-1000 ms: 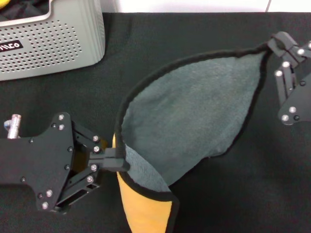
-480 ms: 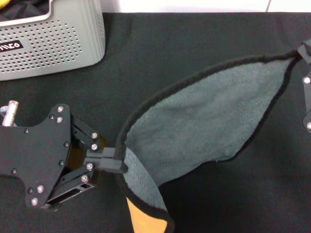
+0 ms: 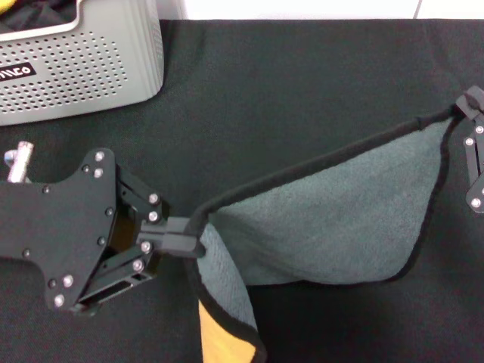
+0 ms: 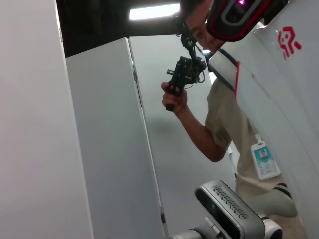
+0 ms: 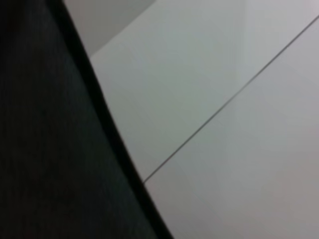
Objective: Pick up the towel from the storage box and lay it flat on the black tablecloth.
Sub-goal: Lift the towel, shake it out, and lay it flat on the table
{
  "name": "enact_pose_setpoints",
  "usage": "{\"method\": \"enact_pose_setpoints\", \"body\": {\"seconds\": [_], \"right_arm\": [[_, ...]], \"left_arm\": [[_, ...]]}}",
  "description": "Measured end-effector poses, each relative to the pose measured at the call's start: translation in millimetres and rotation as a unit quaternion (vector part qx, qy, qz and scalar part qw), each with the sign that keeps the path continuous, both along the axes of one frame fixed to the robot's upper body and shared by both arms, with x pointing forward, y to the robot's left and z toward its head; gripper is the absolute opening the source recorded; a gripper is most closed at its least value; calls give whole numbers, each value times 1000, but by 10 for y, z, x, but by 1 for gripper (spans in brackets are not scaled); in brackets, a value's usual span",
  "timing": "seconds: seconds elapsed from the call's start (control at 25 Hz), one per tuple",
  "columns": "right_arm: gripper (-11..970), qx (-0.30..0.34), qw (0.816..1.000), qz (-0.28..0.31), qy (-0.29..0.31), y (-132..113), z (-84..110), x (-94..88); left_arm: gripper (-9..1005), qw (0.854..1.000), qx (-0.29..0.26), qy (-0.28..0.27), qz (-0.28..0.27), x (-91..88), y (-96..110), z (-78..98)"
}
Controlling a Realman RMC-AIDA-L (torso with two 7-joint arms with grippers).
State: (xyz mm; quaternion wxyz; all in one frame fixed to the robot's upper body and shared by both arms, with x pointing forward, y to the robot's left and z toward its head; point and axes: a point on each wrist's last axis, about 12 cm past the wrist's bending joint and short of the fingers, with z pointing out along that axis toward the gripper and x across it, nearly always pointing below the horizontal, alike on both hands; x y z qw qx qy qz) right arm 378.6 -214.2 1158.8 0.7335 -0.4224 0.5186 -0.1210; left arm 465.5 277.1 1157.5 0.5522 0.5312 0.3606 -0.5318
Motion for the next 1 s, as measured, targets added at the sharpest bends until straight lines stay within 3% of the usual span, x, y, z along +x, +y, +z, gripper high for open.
{"method": "enact_pose_setpoints", "body": {"seconds": [0.24,0.44,0.56,0.8,1.0], "right_arm": [[6,-11,1000,-3,6,10,2,11],[6,-21,1000,13,1,92,13,-21],[6,-16,1000,21,3,122,12,-2],[6,9,998,58,29,174,-110,169],[6,15,996,77,50,226,-210,466]], "left_arm": [[6,1000,7,11,-2,78,-66,-22],[6,998,44,28,-24,117,-227,-115],[6,998,52,36,4,149,-197,-175],[6,994,78,42,65,222,-78,-255],[7,987,115,43,107,333,-54,-310]]}}
